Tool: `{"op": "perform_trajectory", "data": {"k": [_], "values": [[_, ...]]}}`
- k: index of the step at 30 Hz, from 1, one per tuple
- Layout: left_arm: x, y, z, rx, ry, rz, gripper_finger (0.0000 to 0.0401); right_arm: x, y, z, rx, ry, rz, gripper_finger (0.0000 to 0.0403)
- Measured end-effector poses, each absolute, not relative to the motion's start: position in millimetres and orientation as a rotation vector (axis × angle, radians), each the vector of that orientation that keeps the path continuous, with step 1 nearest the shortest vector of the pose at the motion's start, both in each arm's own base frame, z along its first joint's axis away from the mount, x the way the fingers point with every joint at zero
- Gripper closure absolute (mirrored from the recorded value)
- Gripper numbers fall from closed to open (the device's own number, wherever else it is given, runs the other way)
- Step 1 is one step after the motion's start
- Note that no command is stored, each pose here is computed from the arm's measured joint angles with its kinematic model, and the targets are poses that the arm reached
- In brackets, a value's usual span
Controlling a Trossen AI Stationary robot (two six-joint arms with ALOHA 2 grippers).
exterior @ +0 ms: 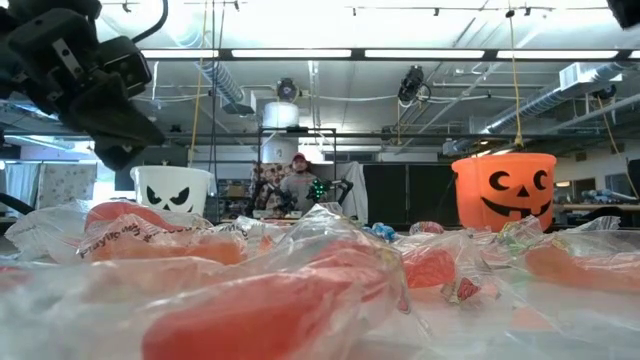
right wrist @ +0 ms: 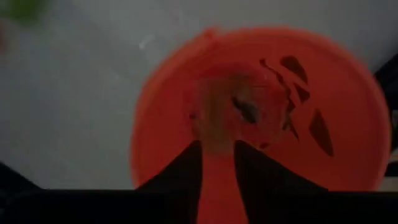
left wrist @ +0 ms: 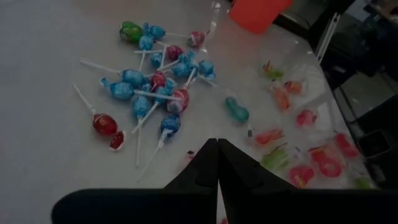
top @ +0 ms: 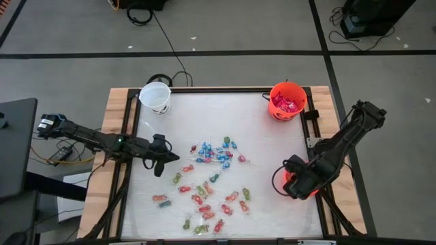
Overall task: Sort candy by brand, put in halloween buckets
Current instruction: Put the green gummy into the bottom orange bucket, then put the orange gummy into the bottom orange bucket
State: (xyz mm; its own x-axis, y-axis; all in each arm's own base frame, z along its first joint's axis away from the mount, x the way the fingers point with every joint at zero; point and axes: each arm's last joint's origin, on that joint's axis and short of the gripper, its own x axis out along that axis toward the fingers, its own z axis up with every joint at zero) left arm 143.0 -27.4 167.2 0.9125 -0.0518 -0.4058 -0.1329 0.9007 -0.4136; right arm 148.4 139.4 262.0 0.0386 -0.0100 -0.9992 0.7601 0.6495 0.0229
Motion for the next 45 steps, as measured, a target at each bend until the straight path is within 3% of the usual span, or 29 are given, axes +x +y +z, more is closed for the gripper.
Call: {"op": "perform_trajectory", "data": {"k": [6,10,20,30,35,45], "values": [[143.0,-26.8,167.1,-0.469,0.418,0.064,0.0387,160.4,133.8,293.8,0.658,1.148,-0.670,0.0240],[142.8,-26.4,166.7,-0.460,0.418,0.078,0.0387,182.9,128.1,306.7,0.588,1.067,-0.550,0.0238],[144.0,-26.2,174.3,-0.437,0.434,0.094,0.0387,259.3,103.6,295.5,0.431,0.928,-0.332,0.0238],[137.5,-24.1,205.5,-0.164,0.653,0.105,0.0387,359.8,76.5,238.0,0.268,0.807,-0.010,0.0238],[129.7,-24.4,197.9,-0.209,0.770,0.085,0.0387,399.8,62.9,204.4,0.232,0.744,0.065,0.0238],[129.7,-31.4,200.8,-0.263,0.739,0.055,0.0396,477.7,41.6,163.0,0.080,0.749,0.123,0.0238]]}}
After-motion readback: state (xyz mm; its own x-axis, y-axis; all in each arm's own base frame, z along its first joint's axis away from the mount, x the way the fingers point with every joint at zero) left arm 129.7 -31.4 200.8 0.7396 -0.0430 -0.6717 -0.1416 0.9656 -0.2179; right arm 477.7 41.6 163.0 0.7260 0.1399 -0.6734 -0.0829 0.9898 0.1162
